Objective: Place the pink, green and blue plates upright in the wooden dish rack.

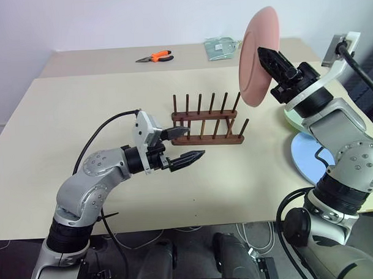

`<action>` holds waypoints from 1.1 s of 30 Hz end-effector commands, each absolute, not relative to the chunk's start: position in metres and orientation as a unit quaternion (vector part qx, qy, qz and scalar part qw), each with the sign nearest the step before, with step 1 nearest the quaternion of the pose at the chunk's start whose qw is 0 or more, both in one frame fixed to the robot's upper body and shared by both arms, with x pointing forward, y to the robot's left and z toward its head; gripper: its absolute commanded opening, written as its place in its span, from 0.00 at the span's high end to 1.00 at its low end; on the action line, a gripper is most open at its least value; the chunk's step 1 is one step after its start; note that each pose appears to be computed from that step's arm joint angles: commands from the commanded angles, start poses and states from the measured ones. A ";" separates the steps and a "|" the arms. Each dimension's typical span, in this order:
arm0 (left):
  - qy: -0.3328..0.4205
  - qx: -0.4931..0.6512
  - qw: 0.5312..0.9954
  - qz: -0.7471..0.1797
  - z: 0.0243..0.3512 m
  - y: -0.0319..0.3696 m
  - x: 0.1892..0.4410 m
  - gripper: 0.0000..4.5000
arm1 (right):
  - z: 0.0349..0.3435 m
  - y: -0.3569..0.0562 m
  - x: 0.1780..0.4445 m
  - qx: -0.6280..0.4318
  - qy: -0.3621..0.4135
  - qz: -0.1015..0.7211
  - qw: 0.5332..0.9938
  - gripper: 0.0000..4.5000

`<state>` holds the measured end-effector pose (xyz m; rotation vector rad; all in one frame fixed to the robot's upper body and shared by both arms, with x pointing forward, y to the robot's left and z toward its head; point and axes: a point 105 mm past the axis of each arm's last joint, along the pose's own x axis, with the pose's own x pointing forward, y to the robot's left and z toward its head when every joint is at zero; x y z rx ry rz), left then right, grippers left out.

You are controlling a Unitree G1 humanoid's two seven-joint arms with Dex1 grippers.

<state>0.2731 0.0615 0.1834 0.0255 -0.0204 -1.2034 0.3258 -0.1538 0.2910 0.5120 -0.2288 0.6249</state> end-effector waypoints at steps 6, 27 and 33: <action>-0.013 0.024 0.811 -0.584 0.181 0.051 0.263 0.10 | 0.291 -0.146 0.320 0.263 -0.094 0.329 0.902 1.00; -0.005 0.039 0.814 -0.579 0.174 0.051 0.264 0.08 | 0.299 -0.229 0.338 0.158 -0.137 0.165 0.964 0.33; 0.005 0.051 0.807 -0.588 0.168 0.050 0.264 0.08 | 0.244 -0.292 0.330 -0.177 0.000 0.097 0.979 0.03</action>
